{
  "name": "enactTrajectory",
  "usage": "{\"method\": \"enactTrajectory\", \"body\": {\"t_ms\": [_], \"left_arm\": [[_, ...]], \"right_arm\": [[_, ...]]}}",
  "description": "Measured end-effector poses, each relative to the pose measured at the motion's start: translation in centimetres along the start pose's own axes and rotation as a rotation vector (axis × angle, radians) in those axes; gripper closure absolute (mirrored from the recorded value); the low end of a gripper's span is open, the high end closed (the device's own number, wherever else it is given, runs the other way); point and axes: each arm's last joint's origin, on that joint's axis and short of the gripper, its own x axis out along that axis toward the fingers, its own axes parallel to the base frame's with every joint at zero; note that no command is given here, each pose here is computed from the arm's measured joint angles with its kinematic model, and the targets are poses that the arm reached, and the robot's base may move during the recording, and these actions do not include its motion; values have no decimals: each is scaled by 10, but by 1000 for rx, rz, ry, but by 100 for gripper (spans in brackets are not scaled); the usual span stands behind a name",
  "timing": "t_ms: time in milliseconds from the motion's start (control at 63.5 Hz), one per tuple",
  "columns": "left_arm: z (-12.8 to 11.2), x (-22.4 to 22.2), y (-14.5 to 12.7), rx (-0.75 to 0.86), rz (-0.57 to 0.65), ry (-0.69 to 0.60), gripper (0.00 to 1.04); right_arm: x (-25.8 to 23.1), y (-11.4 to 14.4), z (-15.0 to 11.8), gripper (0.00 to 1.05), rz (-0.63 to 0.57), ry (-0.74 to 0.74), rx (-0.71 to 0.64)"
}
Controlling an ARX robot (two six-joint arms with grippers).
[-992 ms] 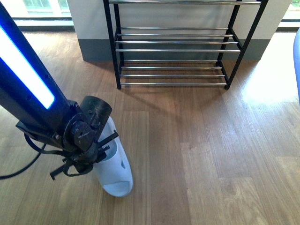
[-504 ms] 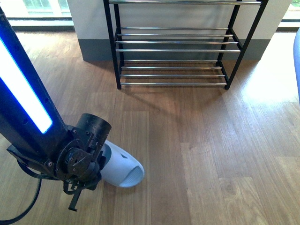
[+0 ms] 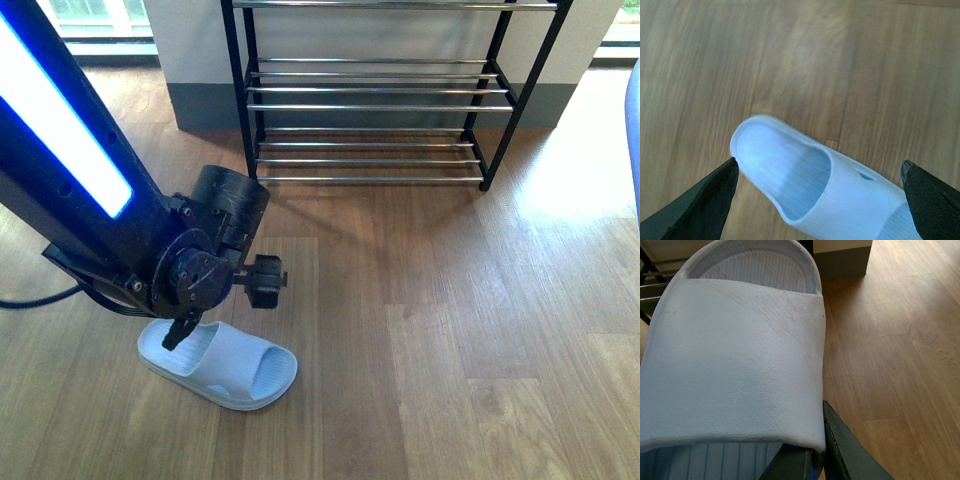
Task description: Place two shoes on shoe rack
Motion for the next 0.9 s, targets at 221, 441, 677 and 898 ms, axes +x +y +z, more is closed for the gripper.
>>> {"method": "enactTrajectory", "body": {"t_ms": [221,441,677,898], "left_arm": [[-14,-2,-6,758,-212,-43,9],[-59,19,16,975,-313,177,9],[-73,27,15,1005,-346,184,9],[-71,29,12,1046,-396,187,9]], "right_arm": [[0,0,0,103,0,0,0],[0,0,0,103,0,0,0],[0,0,0,103,0,0,0],[0,0,0,103,0,0,0]]}}
